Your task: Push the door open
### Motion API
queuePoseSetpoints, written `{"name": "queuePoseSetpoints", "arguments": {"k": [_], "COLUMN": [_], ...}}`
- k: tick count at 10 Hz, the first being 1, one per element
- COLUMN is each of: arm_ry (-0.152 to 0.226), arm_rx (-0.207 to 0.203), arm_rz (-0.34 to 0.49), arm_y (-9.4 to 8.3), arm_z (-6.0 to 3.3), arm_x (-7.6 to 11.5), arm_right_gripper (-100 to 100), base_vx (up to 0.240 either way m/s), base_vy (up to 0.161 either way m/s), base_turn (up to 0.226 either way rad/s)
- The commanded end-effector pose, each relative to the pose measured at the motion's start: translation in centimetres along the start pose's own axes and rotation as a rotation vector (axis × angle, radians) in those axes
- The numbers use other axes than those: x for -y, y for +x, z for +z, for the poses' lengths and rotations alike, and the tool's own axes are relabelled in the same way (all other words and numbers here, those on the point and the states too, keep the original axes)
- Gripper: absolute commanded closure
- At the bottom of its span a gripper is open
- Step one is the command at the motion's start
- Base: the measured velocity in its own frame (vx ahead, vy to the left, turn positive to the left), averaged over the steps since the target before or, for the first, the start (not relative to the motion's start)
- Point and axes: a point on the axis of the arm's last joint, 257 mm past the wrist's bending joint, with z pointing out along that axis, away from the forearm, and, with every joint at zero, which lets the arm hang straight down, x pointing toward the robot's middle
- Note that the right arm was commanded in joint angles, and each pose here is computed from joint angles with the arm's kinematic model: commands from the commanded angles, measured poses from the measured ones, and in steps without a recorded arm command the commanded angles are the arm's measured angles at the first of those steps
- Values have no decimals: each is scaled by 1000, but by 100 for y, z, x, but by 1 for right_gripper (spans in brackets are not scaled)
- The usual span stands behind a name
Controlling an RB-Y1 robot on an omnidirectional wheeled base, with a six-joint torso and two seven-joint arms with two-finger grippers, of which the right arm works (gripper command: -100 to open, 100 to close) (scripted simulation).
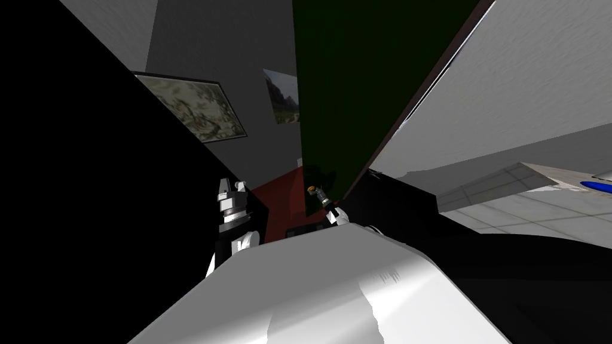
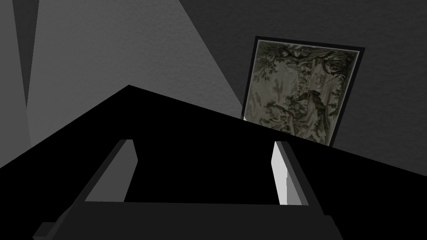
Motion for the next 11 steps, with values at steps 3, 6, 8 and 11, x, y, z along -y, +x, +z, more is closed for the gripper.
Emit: {"name": "queuePoseSetpoints", "arguments": {"k": [3,6,8,11], "arm_ry": [-14,-11,-10,-6], "arm_rx": [76,125,151,192], "arm_rz": [-8,-4,0,10], "arm_y": [-272,-404,-465,-548], "arm_z": [1,-16,-26,-44], "arm_x": [-41,-32,-25,-9], "arm_right_gripper": [100,100,100,100], "base_vx": [137,155,142,178], "base_vy": [132,138,126,105], "base_turn": [-65,-58,-64,-50]}}
